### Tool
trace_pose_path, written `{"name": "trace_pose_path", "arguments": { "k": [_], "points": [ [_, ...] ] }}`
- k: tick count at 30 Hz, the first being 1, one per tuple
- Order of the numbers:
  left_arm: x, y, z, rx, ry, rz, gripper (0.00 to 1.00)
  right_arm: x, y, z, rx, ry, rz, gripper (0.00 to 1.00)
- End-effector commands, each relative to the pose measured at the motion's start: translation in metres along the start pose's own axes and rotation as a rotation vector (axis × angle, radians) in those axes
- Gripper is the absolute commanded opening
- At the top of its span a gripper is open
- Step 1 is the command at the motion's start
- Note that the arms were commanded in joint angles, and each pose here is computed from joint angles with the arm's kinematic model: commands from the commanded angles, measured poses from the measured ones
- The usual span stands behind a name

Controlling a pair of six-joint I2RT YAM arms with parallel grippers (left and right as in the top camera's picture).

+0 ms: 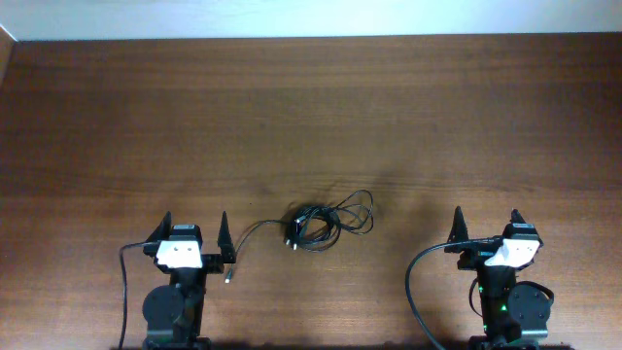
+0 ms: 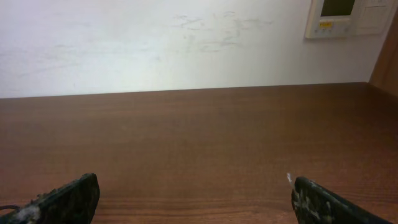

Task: Untangle cables
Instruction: 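Raise the left gripper and move it toward the black cable bundle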

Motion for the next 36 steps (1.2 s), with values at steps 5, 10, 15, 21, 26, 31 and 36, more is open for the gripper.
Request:
{"name": "trace_pose_path", "arguments": {
  "k": [5, 10, 15, 21, 26, 31, 36],
  "points": [
    [0.000, -0.001, 0.000, -0.019, 0.001, 0.011, 0.99, -0.002, 0.000, 0.000, 0.001, 0.008, -0.007, 0.98],
    [0.005, -0.009, 0.000, -0.124, -0.037, 0.009, 0.99, -0.002, 0.000, 0.000, 0.001, 0.008, -0.007, 0.98],
    [0.024, -0.011, 0.006, -0.156, -0.062, 0.032, 0.99, -0.002, 0.000, 0.000, 0.001, 0.008, -0.007, 0.98],
    [0.084, -0.012, 0.032, -0.177, -0.075, 0.030, 0.99, -0.002, 0.001, 0.000, 0.001, 0.008, -0.007, 0.98],
    [0.125, -0.014, 0.038, -0.206, 0.009, 0.036, 0.99, -0.002, 0.000, 0.000, 0.001, 0.008, -0.007, 0.99],
    [0.165, -0.025, 0.020, -0.357, 0.175, 0.055, 0.99, -0.002, 0.001, 0.000, 0.002, 0.008, -0.007, 0.98],
    [0.191, -0.027, -0.007, -0.379, 0.402, 0.097, 0.99, -0.002, 0.001, 0.000, 0.001, 0.008, -0.007, 0.98]
  ]
}}
Point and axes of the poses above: each gripper's point midway between its finger pads, its own z axis back along the fingers, its own y axis along the line the jaws close on, x = y × z, the point moved 10 cm from there along z, back along the fingers, and after that the axes turned 1 degree about z, right-handed, at the moved point
